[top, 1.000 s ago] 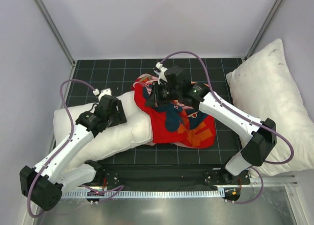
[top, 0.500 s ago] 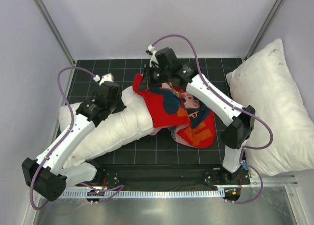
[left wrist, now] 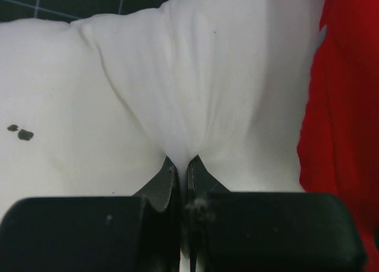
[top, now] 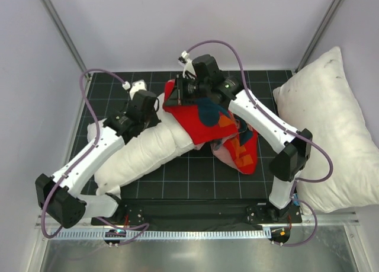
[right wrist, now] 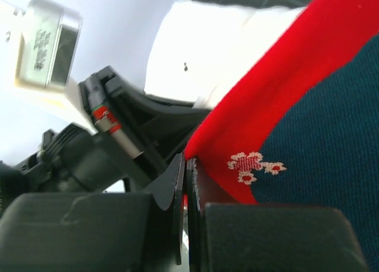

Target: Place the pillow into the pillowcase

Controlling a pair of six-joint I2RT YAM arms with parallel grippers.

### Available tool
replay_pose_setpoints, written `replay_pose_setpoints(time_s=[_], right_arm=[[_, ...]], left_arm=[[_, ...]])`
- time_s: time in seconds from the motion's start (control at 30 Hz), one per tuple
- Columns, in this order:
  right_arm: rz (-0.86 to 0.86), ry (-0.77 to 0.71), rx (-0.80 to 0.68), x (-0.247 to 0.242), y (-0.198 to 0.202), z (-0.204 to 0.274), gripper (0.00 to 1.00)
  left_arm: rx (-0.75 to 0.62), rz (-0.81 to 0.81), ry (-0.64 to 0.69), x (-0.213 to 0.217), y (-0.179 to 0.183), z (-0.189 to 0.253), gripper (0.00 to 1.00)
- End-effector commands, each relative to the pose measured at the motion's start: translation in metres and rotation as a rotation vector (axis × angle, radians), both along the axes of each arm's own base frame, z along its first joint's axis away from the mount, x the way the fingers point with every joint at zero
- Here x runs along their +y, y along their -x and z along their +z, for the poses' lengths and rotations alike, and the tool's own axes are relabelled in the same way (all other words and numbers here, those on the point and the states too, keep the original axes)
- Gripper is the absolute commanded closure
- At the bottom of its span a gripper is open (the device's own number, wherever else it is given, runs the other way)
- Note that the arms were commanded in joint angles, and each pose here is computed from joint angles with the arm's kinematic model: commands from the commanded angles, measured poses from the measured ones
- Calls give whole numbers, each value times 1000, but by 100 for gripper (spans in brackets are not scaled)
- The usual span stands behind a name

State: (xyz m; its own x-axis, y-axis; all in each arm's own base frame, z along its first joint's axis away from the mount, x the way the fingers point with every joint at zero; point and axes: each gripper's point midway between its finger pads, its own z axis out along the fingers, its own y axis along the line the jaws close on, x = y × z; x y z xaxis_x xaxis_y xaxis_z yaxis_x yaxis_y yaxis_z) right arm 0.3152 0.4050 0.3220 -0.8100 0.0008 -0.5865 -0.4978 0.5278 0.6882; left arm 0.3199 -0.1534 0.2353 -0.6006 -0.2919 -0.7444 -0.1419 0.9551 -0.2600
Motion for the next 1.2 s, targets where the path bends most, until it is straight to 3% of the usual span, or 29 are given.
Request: replay_pose_setpoints(time_s=[0.0,0.1,0.23,0.27,0.3,0.4,0.43,0.5,0.57,0.6,0.67,0.8,0.97,1.1,1.17], right_arm=[[105,-77,6,12,38,3,96],[45,26,15,-13,39,-32,96],[-84,90,-57,-62,33,-43,95],[-99,91,-84,-70,37,-36,92],[-129,145,-86,-80,35,-43,79],[-135,229,-105,-93,35,-42,57],[-162,257,-119,-97,30,-41,48],[-171,288,-137,-100,24,-36,42],[-189,322,-170,-101,16,-32,35],[-200,344,-178,-100,9,-30,34],[-221,354,-233,-98,-2,-10,33],[-245,472,-224,-92,-23,-23,32],[-299,561,-230,-89,-45,-38,30],[-343,656,-224,-97,-57,-61,31],[-357,696,-216,-100,-58,-73,40]], left_arm=[[-125,45,140,-28,-28,1,100],[-82,46,138,-30,-26,-24,100],[-85,30,158,-28,-16,-29,100],[-93,23,169,-26,-11,-27,100],[-91,3,177,-29,-7,-27,100],[-86,-36,195,-33,5,-22,98],[-84,-48,195,-34,7,-21,92],[-83,-51,187,-31,11,-15,85],[-67,-31,124,-18,16,-15,61],[-90,-18,111,-13,15,-2,37],[-75,19,18,8,19,0,25],[-56,38,10,33,23,16,10],[-37,133,53,84,25,20,0],[13,218,29,119,33,2,0],[32,260,47,132,37,-7,0]])
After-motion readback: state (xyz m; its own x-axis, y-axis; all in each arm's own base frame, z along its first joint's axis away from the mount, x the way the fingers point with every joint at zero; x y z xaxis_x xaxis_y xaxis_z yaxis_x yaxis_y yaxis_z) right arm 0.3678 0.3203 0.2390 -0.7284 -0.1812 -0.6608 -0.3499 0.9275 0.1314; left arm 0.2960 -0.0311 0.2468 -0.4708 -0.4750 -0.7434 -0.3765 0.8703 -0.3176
